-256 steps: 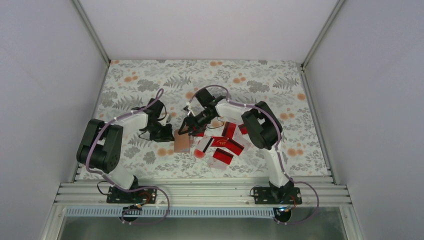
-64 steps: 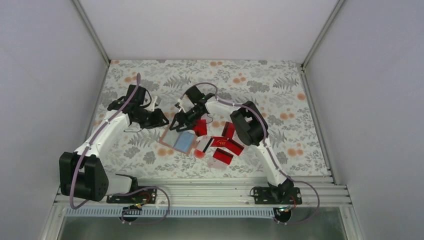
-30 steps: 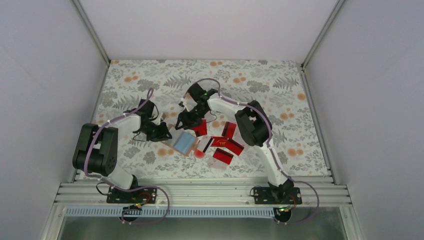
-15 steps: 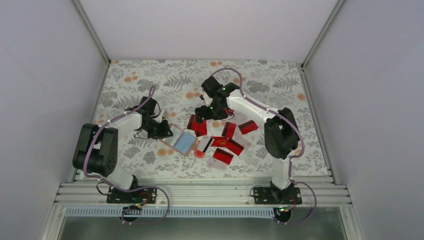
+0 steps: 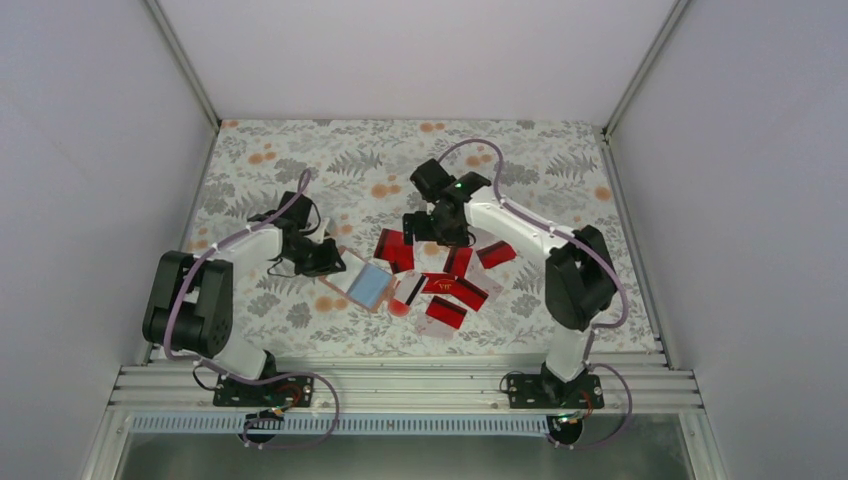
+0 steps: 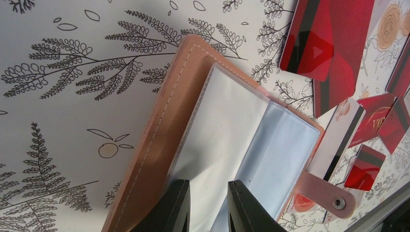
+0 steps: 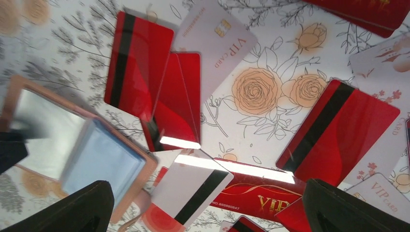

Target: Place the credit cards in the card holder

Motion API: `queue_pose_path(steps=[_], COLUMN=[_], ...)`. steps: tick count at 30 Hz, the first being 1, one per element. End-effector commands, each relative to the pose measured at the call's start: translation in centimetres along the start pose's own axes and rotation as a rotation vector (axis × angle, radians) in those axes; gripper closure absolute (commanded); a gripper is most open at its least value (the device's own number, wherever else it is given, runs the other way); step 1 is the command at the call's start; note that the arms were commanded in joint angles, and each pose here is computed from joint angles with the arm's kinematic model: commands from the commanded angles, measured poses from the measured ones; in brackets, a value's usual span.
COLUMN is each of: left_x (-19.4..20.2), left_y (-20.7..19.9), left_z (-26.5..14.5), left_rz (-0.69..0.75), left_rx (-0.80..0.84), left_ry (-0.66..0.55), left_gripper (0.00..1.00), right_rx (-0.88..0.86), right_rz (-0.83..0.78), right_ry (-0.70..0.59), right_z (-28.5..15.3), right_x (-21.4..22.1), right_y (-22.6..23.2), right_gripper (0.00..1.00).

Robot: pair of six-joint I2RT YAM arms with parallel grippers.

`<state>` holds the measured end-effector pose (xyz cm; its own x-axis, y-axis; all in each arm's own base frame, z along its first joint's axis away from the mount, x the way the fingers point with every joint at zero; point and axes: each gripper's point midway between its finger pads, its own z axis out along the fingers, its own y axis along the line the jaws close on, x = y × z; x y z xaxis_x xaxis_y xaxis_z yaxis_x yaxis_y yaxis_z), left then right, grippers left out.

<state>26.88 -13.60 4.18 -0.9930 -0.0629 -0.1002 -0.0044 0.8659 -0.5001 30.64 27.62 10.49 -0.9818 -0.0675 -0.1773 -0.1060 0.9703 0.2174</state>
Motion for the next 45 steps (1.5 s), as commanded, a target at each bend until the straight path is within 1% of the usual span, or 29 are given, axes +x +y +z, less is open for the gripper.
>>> queue_pose_path(steps=[1, 4, 6, 8, 10, 12, 14, 18, 22, 27, 33, 35, 37, 39, 41, 45], left_x=[0.0, 0.1, 0.1, 0.0, 0.0, -0.1, -0.1, -0.1, -0.2, -0.2, -0.1, -0.1, -0.2, -0.2, -0.2, -0.2], left_y=[-0.4, -0.5, -0.5, -0.6, -0.7, -0.7, -0.7, -0.7, -0.7, -0.7, -0.6, -0.6, -0.6, -0.5, -0.5, -0.4], left_z=[-0.5, -0.6, -0.6, -0.7, -0.7, -0.7, -0.7, -0.8, -0.8, -0.8, -0.9, -0.9, -0.9, -0.8, -0.8, -0.8], left_rz=[0.049, 0.056, 0.056, 0.061, 0.062, 0.064, 0.065, 0.065, 0.065, 0.064, 0.064, 0.063, 0.061, 0.059, 0.059, 0.058], left_rx=[0.004, 0.007, 0.01, 0.014, 0.018, 0.019, 0.018, 0.016, 0.015, 0.014, 0.008, 0.005, 0.006, 0.004, 0.004, 0.001], left_ry=[-0.013, -0.018, -0.021, -0.027, -0.031, -0.034, -0.035, -0.041, -0.043, -0.044, -0.042, -0.044, -0.045, -0.044, -0.043, -0.045], left_gripper=[0.78, 0.78, 0.78, 0.78, 0.78, 0.78, 0.78, 0.78, 0.78, 0.79, 0.79, 0.79, 0.79, 0.79, 0.79, 0.79], right_rx=[-0.043, -0.084, -0.086, -0.08, 0.009, -0.043, -0.099, -0.1, -0.026, 0.129, 0.143, 0.111, 0.07, 0.015, -0.029, 0.001], right_rz=[0.05, -0.058, -0.136, -0.235, -0.27, -0.361, -0.422, -0.481, -0.459, -0.432, -0.455, -0.451, -0.405, -0.311, -0.213, -0.076], right_ry=[-0.11, -0.174, -0.193, -0.128, -0.033, 0.058, 0.089, 0.118, 0.096, 0.063, 0.073, 0.069, 0.065, 0.071, 0.076, 0.044], right_z=[-2.0, -2.8, -3.1, -2.0, -0.5, 0.5, 1.0, 1.4, 1.4, 2.7, 3.7, 3.7, 3.6, 3.9, 4.3, 4.9], right_x=[-1.5, -1.3, -0.5, 1.1, 2.1, 3.6, 4.7, 5.6, 4.9, 3.7, 3.8, 3.3, 2.4, 1.4, 1.0, -0.8], right_y=[-0.3, -0.3, -0.9, -1.3, -2.8, -2.1, -1.5, -1.7, -2.6, -5.4, -6.1, -5.3, -3.7, -1.7, 0.5, 2.8], right_gripper=[0.01, 0.01, 0.01, 0.01, 0.01, 0.01, 0.01, 0.01, 0.01, 0.01, 0.01, 0.01, 0.01, 0.02, 0.01, 0.01])
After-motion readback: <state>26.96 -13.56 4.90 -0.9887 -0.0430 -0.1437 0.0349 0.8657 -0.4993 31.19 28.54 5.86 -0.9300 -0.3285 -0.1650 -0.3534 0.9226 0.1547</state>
